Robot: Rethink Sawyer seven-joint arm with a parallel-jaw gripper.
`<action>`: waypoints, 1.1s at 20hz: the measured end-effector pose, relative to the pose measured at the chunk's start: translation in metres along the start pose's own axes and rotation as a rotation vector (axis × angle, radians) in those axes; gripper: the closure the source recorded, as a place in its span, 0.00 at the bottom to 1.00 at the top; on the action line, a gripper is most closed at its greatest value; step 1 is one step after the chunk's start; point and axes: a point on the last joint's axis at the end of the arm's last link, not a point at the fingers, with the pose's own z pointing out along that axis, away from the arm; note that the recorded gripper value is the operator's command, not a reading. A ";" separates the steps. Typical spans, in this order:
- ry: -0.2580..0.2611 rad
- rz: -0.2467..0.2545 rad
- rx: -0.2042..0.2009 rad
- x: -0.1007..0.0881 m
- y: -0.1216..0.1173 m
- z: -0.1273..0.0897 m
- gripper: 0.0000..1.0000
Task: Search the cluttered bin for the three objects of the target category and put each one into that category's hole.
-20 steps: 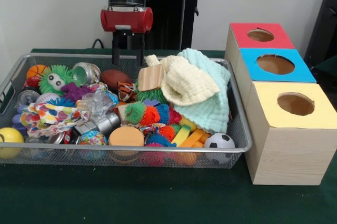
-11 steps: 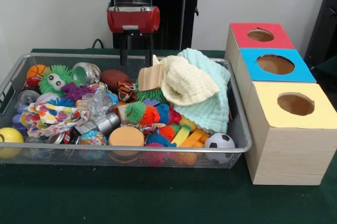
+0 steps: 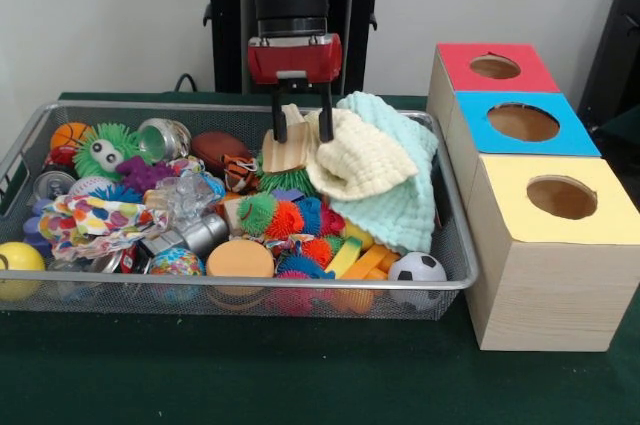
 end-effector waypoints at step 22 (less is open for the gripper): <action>-0.072 0.024 0.104 -0.037 -0.053 -0.038 0.00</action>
